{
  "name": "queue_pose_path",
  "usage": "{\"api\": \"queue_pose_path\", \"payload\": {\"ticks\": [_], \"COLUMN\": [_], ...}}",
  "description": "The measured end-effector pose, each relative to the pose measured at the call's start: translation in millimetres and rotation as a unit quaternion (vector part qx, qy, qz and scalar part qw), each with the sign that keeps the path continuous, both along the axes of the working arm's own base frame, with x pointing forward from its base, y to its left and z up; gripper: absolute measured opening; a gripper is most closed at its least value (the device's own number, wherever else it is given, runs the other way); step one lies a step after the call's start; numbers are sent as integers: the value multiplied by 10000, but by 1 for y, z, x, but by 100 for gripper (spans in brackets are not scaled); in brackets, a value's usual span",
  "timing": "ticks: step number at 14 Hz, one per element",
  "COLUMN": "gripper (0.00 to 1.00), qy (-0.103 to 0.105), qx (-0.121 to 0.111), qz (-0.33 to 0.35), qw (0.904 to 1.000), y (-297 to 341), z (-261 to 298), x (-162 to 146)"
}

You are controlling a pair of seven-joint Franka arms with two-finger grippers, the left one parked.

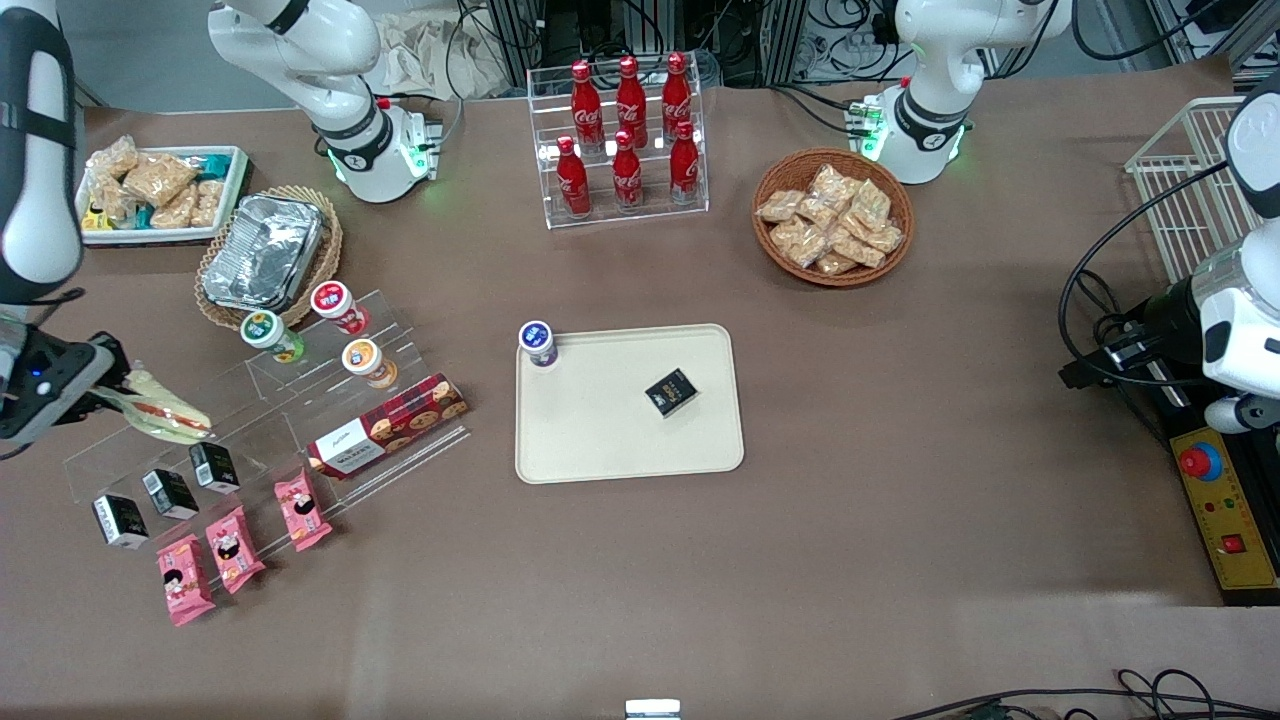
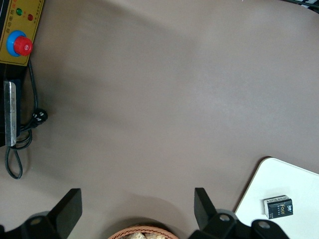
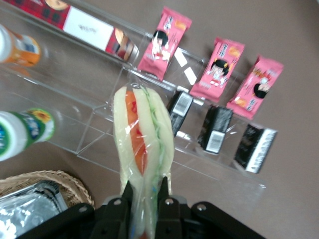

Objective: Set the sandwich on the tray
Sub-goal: 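Carry the sandwich over the cream tray beside the black box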

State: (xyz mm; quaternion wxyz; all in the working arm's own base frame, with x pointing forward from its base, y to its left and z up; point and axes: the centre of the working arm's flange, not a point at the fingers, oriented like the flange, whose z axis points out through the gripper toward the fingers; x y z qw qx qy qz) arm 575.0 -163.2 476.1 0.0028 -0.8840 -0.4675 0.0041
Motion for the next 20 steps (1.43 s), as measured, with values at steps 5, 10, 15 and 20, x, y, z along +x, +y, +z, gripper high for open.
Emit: {"api": "queue_pose_path", "payload": {"ticks": [5,10,15,20], "gripper": [20,16,16,16], "qy": [-37,-171,-198,-235], "qx": [109,180,243,185], "qz": [1051,2376,2276,1996], "qw": [9944,9711,9733,9794], "y": [123,314,441,525], "z": [54,53,-15,-94], "x": [32,25,17,4]}}
